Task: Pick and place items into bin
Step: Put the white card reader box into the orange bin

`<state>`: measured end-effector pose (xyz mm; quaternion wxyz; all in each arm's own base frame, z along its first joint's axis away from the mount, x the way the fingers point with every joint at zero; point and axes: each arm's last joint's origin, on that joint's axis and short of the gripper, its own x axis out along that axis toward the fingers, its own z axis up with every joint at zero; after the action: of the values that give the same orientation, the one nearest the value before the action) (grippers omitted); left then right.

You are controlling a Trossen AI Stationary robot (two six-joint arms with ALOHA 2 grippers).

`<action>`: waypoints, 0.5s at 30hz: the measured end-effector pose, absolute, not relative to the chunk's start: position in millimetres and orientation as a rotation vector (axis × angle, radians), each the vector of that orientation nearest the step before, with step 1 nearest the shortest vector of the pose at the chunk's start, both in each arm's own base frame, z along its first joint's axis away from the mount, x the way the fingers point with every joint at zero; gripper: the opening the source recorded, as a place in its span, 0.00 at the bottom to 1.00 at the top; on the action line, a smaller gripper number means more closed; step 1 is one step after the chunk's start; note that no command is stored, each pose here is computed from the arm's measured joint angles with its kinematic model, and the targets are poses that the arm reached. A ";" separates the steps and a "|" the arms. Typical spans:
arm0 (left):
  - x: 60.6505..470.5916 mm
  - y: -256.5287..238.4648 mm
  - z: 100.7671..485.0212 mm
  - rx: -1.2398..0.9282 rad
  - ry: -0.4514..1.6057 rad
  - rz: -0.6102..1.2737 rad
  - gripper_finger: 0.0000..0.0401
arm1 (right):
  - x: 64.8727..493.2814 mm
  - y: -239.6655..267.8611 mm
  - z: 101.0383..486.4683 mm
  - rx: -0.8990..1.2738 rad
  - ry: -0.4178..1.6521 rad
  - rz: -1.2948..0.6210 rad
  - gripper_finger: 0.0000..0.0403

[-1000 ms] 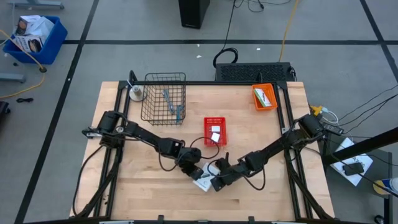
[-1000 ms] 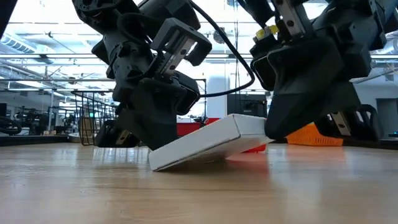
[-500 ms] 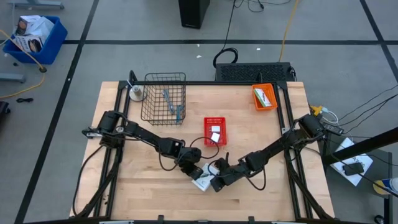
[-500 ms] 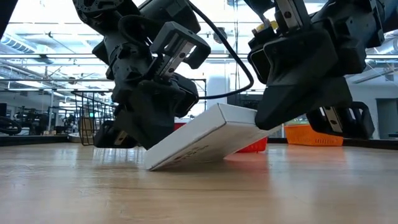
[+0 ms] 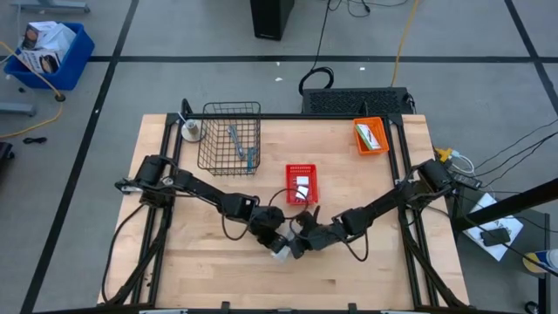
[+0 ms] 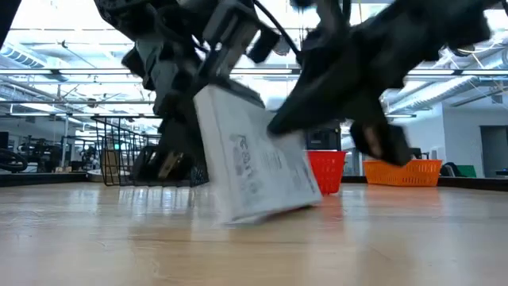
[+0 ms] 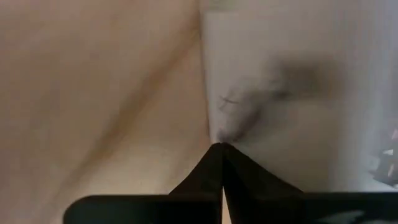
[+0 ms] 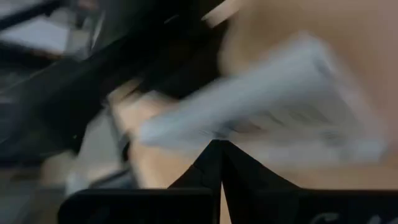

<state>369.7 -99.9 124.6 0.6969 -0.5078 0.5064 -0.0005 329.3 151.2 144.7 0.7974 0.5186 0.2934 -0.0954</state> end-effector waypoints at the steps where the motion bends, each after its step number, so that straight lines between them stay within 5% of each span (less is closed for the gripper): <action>1: 370.0 -100.9 127.1 -1.133 1.119 -0.011 0.01 | 329.4 149.1 143.1 1.111 0.625 -0.220 0.00; 15: 371.3 -104.2 126.5 -1.156 1.083 0.001 0.01 | 329.7 147.4 141.7 1.120 0.689 -0.182 0.00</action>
<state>371.3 -104.2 126.5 0.7024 -0.5194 0.4867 0.0005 329.7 147.4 141.7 0.7879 0.5196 0.3196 -0.0843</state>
